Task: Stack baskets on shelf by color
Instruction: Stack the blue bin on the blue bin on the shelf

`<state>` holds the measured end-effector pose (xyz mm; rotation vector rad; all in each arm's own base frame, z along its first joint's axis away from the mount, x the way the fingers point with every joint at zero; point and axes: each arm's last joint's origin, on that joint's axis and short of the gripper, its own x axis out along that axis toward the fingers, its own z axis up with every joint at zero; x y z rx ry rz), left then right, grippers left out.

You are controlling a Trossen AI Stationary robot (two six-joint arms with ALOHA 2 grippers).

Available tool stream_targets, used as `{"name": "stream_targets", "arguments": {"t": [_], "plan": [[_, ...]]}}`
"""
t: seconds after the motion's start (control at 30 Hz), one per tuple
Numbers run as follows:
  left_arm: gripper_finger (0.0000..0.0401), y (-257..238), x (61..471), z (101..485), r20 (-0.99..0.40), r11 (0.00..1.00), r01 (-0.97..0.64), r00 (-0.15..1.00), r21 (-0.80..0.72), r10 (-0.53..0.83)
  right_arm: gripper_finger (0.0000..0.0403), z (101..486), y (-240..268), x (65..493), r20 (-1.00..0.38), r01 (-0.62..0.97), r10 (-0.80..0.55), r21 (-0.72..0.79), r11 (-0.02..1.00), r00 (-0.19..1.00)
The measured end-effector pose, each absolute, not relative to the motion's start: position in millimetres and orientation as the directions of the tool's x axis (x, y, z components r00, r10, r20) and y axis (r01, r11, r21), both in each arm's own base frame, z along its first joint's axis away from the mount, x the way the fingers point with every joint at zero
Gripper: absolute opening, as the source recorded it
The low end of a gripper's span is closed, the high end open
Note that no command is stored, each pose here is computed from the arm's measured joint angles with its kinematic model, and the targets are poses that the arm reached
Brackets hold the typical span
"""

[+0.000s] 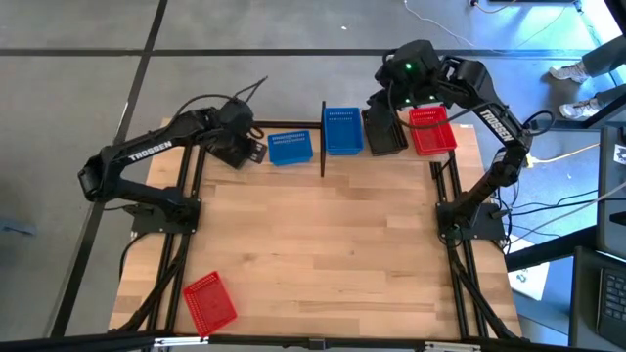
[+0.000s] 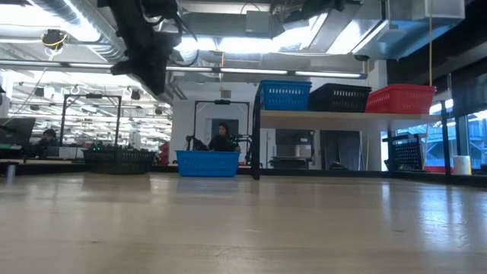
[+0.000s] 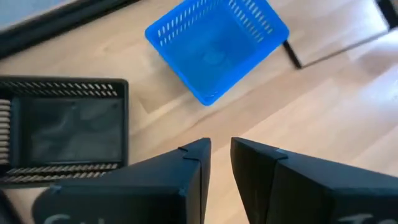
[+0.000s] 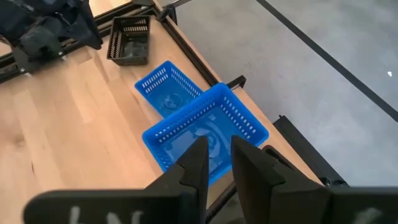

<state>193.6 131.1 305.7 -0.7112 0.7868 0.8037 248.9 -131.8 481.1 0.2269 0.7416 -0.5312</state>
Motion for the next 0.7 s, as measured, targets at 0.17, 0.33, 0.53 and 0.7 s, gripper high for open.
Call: {"name": "stream_targets", "arguments": {"t": [0.17,0.33,0.53,0.7], "plan": [[0.0055,130.8,194.8,306.2,-0.814,0.705,-0.703,0.461,-0.093,0.352,0.0067,481.1,-131.8,248.9,-0.693,0.536,-0.378,0.015,0.844,0.614],[0.0055,132.4,199.4,309.8,-0.777,0.731,-0.679,0.497,-0.072,0.386,0.0067,481.0,-131.8,249.0,-0.694,0.537,-0.378,0.015,0.844,0.613],[0.0063,136.6,200.2,306.0,-0.792,0.69,-0.711,0.496,-0.134,0.356,0.0067,480.9,-131.9,249.2,-0.694,0.539,-0.378,0.018,0.842,0.613],[0.0089,146.1,214.0,285.6,-0.842,0.635,-0.735,0.483,-0.239,0.242,0.0067,480.9,-131.9,249.2,-0.694,0.539,-0.378,0.018,0.842,0.613]]}}
